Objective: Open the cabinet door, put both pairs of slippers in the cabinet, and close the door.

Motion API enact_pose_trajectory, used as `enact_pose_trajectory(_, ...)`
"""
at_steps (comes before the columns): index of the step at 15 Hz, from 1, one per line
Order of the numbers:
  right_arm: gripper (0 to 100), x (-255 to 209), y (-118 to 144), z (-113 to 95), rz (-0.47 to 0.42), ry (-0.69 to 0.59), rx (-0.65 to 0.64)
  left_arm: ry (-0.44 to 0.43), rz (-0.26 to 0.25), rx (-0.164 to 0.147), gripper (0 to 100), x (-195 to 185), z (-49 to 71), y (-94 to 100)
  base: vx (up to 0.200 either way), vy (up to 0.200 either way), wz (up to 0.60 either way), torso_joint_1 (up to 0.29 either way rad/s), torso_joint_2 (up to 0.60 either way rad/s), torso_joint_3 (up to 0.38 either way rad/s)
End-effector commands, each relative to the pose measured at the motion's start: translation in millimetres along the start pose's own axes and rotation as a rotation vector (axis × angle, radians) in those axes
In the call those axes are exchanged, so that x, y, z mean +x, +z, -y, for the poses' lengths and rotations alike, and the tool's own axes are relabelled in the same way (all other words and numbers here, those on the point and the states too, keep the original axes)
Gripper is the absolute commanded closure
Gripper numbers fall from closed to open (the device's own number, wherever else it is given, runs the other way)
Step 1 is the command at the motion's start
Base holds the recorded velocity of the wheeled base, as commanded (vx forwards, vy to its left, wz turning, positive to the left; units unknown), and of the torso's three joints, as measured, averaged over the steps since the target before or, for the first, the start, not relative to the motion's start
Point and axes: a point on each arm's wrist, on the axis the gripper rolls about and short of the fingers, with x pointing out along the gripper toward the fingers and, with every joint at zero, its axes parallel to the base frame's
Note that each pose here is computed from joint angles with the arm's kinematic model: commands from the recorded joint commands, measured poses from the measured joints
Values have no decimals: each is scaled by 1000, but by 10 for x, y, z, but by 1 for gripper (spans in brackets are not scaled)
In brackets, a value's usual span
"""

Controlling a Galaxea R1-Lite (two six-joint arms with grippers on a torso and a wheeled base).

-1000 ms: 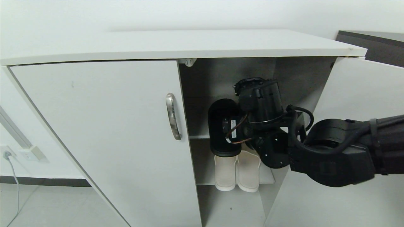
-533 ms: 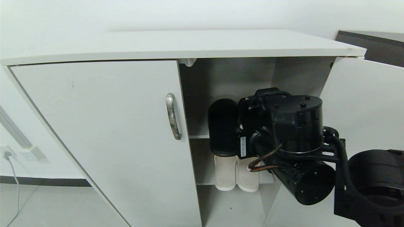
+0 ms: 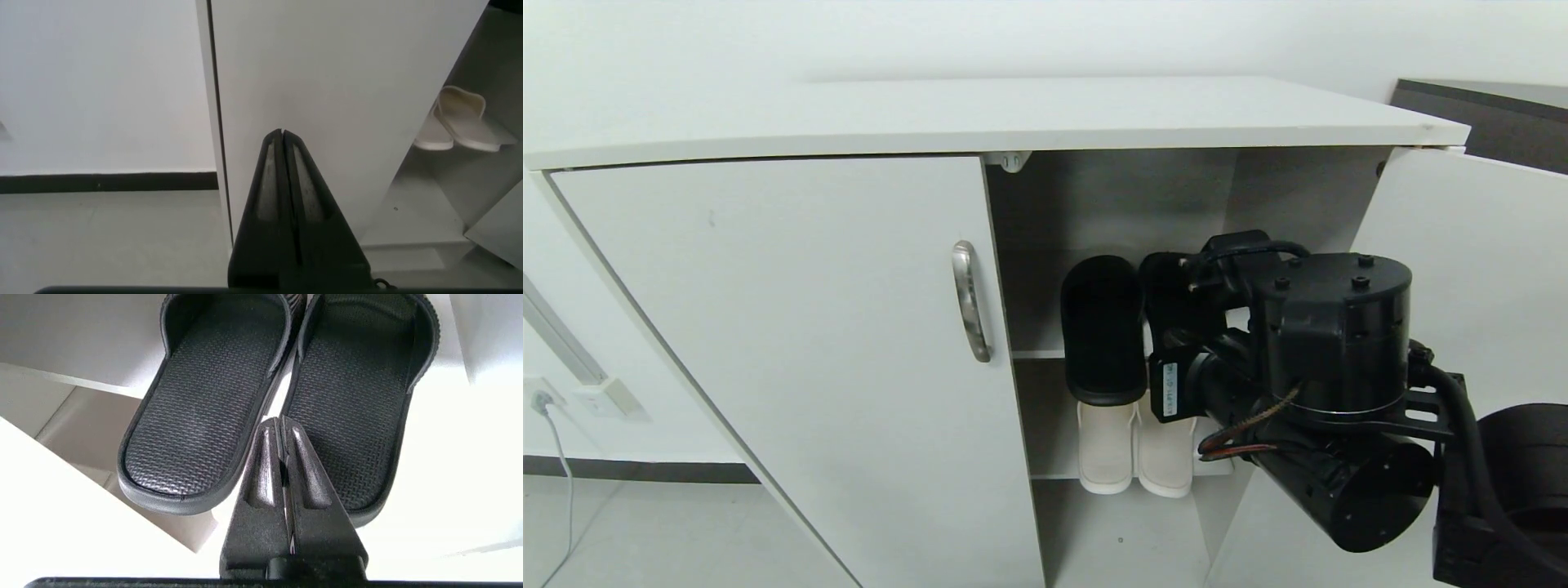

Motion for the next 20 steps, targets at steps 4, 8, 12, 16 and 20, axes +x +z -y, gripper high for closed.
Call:
enact_pose_trajectory(4, 100, 41, -57, -28, -14, -2, -10, 0, -1, -2, 100, 1, 0, 0, 0, 0, 0, 0, 0, 0)
enact_pose_trajectory(8, 100, 51, -70, -34, -18, -4, -11, 0, -1, -2, 100, 1, 0, 0, -100, 0, 0, 0, -1, 2)
enact_pose_trajectory(12, 100, 67, -96, -43, -25, -5, -16, -1, -1, -2, 100, 1, 0, 0, -200, 0, 0, 4, 1, 2)
enact_pose_trajectory(16, 100, 69, -118, -41, -30, -6, -19, -1, -1, -2, 100, 1, 0, 0, -200, 0, 0, 2, 1, 1)
enact_pose_trajectory(20, 100, 69, -118, -41, -30, -6, -18, 0, -1, -2, 100, 1, 0, 0, -200, 0, 0, 4, 1, 2)
